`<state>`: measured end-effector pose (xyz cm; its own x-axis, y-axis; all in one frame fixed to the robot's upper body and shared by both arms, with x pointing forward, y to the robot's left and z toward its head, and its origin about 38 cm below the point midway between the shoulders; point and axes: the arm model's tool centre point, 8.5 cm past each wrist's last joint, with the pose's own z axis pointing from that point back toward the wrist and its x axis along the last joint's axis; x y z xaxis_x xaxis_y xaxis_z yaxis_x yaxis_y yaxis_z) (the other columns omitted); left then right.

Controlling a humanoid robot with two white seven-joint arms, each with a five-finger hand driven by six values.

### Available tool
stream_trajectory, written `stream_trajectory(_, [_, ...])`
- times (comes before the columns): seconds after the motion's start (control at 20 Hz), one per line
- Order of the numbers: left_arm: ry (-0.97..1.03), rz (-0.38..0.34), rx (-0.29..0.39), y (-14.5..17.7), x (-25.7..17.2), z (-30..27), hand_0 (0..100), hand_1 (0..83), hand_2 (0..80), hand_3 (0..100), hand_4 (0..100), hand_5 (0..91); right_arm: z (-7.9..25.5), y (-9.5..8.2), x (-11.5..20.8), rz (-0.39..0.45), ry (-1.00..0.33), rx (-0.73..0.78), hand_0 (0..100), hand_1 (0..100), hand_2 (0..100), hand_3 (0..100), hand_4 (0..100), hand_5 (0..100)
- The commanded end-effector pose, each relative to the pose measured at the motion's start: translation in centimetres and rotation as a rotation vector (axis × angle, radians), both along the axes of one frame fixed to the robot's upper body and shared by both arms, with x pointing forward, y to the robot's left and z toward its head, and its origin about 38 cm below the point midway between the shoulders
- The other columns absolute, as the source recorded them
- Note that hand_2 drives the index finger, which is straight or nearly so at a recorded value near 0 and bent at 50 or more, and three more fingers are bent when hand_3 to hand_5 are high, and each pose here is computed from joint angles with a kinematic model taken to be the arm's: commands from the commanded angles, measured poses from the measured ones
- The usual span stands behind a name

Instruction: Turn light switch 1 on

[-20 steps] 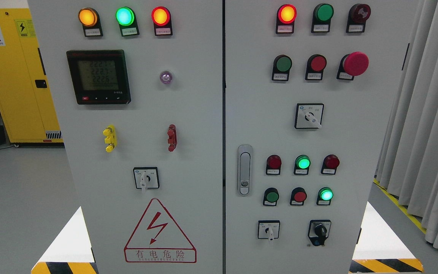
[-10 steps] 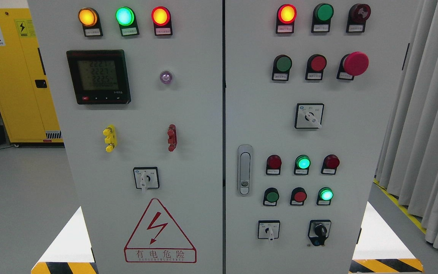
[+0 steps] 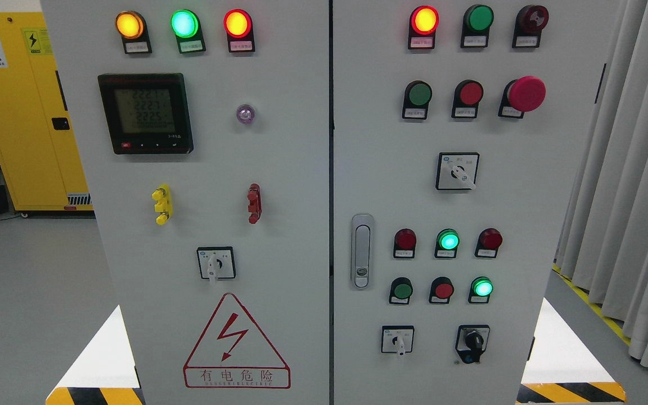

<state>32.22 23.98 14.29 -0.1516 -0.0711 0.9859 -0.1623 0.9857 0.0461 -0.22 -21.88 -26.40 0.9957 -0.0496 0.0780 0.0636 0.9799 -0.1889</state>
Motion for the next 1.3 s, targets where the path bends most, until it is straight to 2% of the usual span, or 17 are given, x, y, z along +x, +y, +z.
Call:
stream_trajectory(0.0, [-0.121,0.002,-0.023,-2.0,1.3,4.9,8,68.7,56.5,88,87,84.8,0.0,0.0,0.0,0.0,0.001,0.001,0,50,4,0,0,0])
stream_trajectory(0.3, [-0.111,0.047,-0.025,-3.2,2.7,6.6,13,70.7,56.5,88,87,85.0,0.0,0.0,0.0,0.0,0.001,0.001,0,50,4,0,0,0])
stream_trajectory(0.45, [-0.099,0.091,-0.006,-3.0,3.2,7.2,15,71.4,56.8,88,87,85.0,0.0,0.0,0.0,0.0,0.001,0.001,0,50,4,0,0,0])
stream_trajectory(0.8, [-0.087,0.132,-0.018,-3.0,4.0,8.4,16,73.6,57.5,89,88,85.4,0.0,0.0,0.0,0.0,0.001,0.001,0,50,4,0,0,0])
stream_trajectory(1.25, [-0.045,0.137,-0.011,-3.4,5.4,9.9,15,74.4,58.1,89,88,85.5,0.0,0.0,0.0,0.0,0.001,0.001,0,50,4,0,0,0])
